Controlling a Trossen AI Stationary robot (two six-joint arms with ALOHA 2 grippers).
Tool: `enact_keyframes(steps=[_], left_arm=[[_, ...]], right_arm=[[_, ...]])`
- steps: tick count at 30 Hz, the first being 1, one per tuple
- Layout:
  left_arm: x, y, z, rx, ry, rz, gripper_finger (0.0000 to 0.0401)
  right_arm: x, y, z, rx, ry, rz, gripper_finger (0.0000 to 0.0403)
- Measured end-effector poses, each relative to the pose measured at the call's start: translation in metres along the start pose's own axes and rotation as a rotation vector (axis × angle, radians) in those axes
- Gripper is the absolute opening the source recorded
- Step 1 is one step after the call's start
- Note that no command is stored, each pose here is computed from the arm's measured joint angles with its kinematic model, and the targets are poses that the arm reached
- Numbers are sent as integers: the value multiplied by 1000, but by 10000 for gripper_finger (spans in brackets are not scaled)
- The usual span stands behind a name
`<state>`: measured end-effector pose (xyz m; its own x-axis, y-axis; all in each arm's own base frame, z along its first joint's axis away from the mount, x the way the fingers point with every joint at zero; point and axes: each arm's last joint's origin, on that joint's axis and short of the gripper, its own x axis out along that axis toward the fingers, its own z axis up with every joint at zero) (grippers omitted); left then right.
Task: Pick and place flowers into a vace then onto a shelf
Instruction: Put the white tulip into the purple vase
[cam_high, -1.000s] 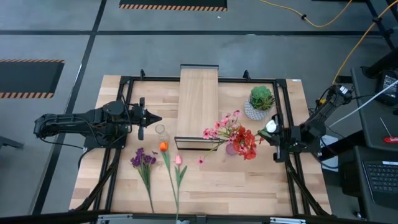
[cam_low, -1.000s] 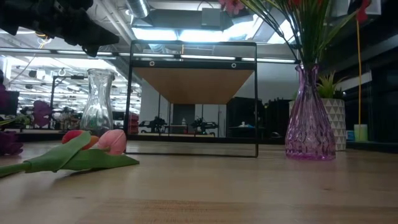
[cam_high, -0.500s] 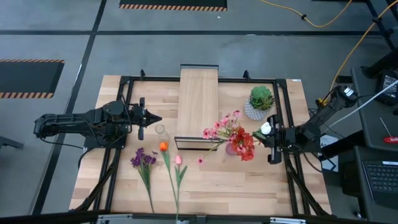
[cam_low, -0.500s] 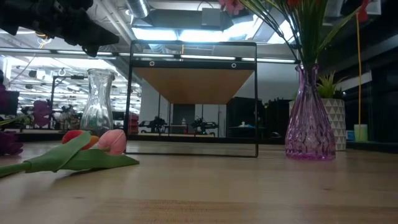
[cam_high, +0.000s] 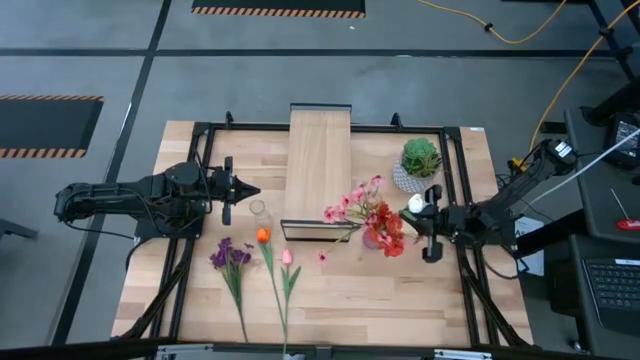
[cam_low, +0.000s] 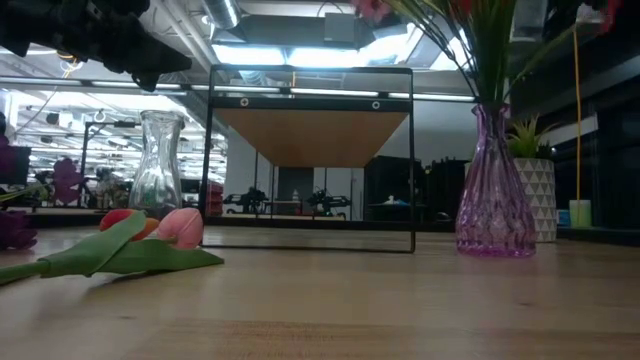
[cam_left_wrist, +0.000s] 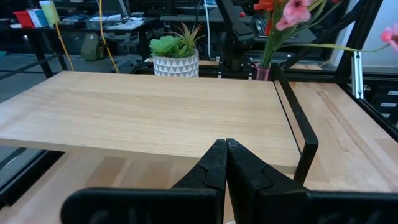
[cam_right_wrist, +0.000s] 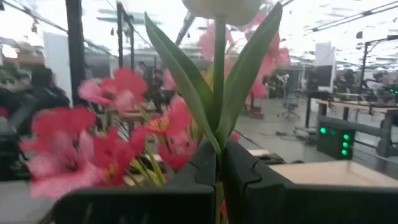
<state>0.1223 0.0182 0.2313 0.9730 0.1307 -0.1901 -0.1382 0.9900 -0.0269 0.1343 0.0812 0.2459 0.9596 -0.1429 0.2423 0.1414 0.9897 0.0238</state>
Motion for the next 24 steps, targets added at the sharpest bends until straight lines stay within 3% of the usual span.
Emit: enact_keyframes(steps=[24], left_arm=[[0,0,0,-5,3,-1,4]], right_arm=[[10,16,-38,-73,168,-106,3]])
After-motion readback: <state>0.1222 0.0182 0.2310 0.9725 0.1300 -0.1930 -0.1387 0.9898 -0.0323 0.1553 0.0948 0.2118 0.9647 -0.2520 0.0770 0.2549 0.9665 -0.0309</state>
